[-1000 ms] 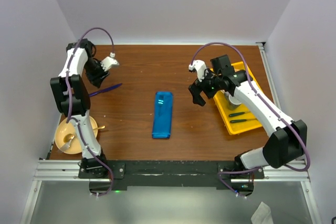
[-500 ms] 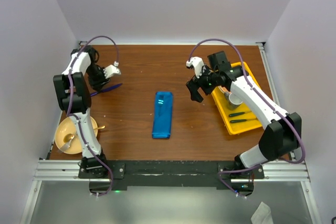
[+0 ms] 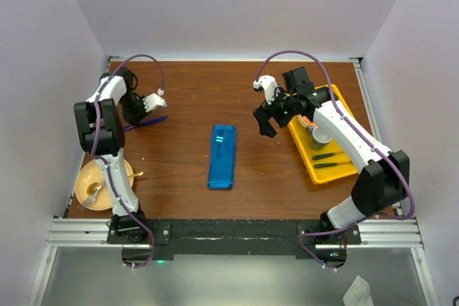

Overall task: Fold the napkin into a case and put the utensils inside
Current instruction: Pick up the spoon from the corner of the board.

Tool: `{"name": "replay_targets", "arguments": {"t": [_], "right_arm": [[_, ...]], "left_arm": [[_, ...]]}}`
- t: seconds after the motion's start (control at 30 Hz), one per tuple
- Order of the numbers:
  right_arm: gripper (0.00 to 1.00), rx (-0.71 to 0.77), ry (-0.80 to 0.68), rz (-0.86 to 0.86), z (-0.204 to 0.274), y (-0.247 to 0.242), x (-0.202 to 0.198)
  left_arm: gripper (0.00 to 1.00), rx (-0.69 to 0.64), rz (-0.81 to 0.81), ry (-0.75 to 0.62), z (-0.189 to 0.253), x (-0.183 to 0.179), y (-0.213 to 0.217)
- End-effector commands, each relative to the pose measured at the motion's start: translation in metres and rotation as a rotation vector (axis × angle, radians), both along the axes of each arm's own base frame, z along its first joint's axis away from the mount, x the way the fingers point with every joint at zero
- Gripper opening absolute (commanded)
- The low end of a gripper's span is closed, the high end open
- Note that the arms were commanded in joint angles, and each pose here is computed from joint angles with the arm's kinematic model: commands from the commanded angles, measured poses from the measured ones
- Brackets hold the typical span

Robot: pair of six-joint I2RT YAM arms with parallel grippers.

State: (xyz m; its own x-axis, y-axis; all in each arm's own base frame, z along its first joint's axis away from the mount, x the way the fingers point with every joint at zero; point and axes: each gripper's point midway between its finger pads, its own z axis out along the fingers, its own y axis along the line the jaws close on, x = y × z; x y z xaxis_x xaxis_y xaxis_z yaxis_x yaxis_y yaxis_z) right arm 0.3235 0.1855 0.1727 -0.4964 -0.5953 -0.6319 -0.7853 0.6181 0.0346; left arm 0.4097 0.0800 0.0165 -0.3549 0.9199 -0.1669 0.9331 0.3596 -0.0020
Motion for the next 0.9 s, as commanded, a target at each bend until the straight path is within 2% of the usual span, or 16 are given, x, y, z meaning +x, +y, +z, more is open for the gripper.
{"name": "replay_targets", "arguments": {"t": [0.0,0.07,0.13,0.3,0.4,0.47,0.53,0.67,0.87], "right_arm": [[0.98,0.012,-0.043,0.006,0.016,0.002,0.008],[0.98,0.009,-0.045,0.009,0.016,0.002,0.007],[0.98,0.008,-0.047,0.011,0.016,0.001,0.006],[0.98,0.012,-0.052,0.014,0.016,0.000,0.002],[0.98,0.011,-0.064,0.008,0.018,-0.003,0.001],[0.98,0.009,-0.074,0.000,0.018,-0.004,0.001],[0.98,0.012,-0.074,-0.011,0.017,-0.005,0.000],[0.98,0.033,-0.078,-0.052,0.021,-0.006,-0.002],[0.98,0.081,-0.056,-0.098,0.026,-0.002,-0.003]], "left_arm": [[0.00,-0.097,-0.004,0.051,-0.012,-0.019,-0.033],[0.00,-0.128,0.072,0.023,-0.003,-0.010,-0.039],[0.00,-0.183,0.155,-0.051,0.014,0.017,-0.048],[0.00,-0.339,0.468,-0.198,0.075,0.072,-0.069],[0.00,-0.394,0.641,-0.249,0.104,0.087,-0.083],[0.00,-0.414,0.792,-0.280,0.123,0.092,-0.097],[0.00,-0.401,0.863,-0.319,0.137,0.093,-0.111],[0.00,-0.461,1.038,-0.310,0.155,0.084,-0.149],[0.00,-0.526,1.263,-0.262,0.160,0.066,-0.164]]}}
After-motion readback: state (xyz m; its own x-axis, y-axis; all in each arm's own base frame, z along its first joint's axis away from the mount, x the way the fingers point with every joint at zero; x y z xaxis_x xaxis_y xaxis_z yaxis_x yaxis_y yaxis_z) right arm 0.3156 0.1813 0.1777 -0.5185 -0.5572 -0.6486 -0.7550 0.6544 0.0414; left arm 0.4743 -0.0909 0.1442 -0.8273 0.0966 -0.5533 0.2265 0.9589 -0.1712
